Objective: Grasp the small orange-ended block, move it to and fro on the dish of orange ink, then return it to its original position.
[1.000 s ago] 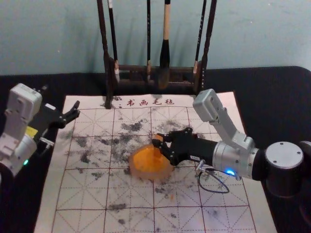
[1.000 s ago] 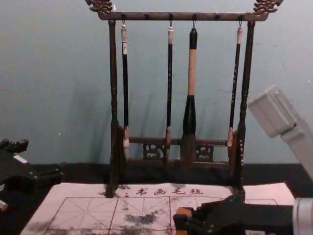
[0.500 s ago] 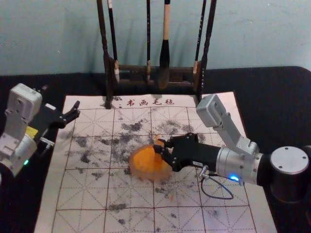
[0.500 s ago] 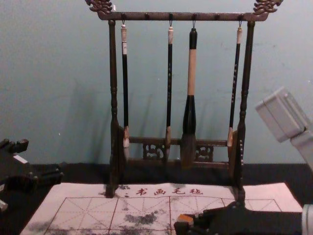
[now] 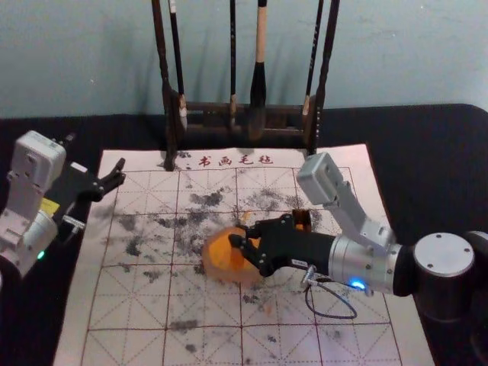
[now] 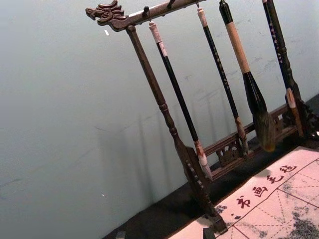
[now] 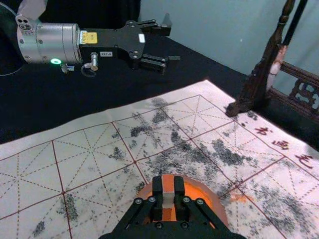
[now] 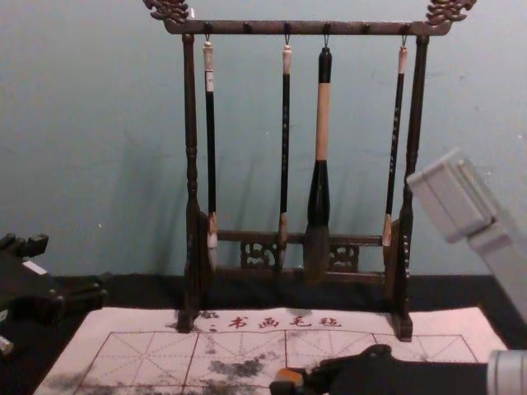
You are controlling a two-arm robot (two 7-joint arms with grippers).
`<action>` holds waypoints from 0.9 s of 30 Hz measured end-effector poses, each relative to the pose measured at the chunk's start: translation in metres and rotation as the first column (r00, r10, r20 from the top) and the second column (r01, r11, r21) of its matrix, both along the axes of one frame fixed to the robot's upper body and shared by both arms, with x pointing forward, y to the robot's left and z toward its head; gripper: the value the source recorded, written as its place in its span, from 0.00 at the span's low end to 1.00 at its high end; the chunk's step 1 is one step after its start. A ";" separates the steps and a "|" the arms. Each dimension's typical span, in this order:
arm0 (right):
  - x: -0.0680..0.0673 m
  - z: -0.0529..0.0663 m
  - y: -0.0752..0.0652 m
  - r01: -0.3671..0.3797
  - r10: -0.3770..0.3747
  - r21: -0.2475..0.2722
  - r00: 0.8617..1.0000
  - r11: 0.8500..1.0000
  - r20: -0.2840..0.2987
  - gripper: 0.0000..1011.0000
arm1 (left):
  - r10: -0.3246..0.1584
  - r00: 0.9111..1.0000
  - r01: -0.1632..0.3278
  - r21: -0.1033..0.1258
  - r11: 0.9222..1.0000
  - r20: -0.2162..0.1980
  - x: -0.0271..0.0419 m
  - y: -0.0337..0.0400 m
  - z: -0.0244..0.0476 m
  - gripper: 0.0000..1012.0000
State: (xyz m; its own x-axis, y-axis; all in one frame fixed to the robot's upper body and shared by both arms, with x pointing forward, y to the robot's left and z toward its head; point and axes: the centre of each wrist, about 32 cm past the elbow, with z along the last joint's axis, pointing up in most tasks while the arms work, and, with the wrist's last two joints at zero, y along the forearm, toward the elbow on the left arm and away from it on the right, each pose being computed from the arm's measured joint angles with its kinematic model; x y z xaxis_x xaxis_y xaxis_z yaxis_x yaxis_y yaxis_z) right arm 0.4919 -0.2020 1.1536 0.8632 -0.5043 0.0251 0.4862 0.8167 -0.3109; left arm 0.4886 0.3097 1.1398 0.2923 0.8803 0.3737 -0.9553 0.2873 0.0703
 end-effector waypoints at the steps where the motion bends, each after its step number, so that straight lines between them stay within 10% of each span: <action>1: 0.000 0.000 0.002 -0.002 0.002 0.002 1.000 1.000 -0.001 0.12 | 0.000 1.000 0.000 0.000 1.000 0.000 0.0000 0.0000 0.0000 0.99; 27: 0.017 0.000 0.013 0.043 -0.043 -0.002 0.999 0.999 0.014 0.12 | 0.000 1.000 0.000 0.000 1.000 0.000 0.0000 0.0000 0.0000 0.99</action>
State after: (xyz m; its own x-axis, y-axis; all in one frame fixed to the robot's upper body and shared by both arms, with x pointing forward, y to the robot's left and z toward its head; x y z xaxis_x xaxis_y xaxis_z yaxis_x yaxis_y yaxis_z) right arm 0.5086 -0.1894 1.1537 0.8401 -0.5411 0.0384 0.5254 0.7942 -0.3052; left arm 0.4886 0.3097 1.1398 0.2922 0.8803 0.3737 -0.9553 0.2873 0.0703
